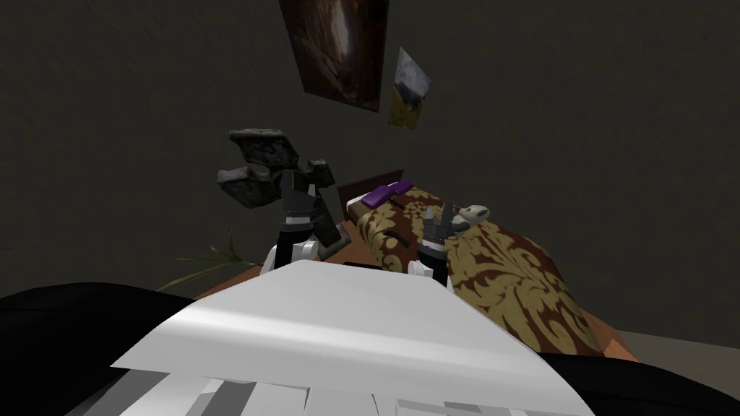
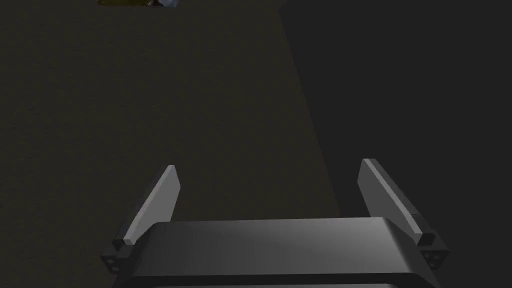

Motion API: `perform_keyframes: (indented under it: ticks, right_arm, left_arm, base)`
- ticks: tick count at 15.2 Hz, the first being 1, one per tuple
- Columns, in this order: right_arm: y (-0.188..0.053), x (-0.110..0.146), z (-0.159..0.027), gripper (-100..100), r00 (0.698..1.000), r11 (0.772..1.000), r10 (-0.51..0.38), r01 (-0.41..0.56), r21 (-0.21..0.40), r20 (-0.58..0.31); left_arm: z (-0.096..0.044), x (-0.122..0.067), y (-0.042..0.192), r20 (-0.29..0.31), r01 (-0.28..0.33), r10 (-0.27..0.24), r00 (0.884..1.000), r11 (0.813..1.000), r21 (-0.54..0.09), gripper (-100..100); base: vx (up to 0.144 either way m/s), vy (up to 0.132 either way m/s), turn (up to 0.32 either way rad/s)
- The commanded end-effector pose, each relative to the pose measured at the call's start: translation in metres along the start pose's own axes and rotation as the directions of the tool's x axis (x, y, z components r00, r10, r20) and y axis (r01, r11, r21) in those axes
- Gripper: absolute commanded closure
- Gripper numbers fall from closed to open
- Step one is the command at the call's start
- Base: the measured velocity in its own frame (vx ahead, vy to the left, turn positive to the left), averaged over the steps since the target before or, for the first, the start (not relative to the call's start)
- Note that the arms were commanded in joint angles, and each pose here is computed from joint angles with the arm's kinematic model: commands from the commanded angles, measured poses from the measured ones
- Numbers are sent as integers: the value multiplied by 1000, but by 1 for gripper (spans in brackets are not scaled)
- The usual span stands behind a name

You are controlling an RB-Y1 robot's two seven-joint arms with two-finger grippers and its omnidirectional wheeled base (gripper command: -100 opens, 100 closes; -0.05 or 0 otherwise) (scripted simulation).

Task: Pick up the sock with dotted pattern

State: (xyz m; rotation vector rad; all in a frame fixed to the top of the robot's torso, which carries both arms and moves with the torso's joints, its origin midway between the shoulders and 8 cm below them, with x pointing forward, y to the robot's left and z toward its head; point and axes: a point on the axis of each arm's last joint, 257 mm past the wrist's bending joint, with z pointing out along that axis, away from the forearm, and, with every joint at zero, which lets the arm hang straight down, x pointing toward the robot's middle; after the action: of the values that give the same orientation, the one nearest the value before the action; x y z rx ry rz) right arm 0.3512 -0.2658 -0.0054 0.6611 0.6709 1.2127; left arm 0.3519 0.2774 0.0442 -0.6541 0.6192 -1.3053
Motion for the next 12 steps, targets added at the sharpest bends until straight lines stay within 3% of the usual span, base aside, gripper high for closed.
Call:
perform_keyframes:
  ticks: [1,7,9,10,12]
  right_arm:
    - [-6,7,-2,-100,999,1000,-22,22,12,-43]
    - [-43,37,-15,-100,975,989,-107,124,76,-195]
    - [-73,54,-27,-100,946,973,-157,197,119,-283]
    - [-73,54,-27,-100,946,973,-157,197,119,-283]
    - [-102,72,-42,-100,904,948,-210,282,150,-374]
  left_arm:
    - [0,0,0,0,0,0,1000,1000,0,0]
    - [0,0,0,0,0,0,1000,1000,0,0]
    - [0,0,0,0,0,0,1000,1000,0,0]
    - [0,0,0,0,0,0,1000,1000,0,0]
    - [0,0,0,0,0,0,1000,1000,0,0]
  base:
    - [9,-1,-12]
    - [43,0,-29]
    - [66,-1,-37]
    - [72,-4,-38]
    - [82,1,-58]
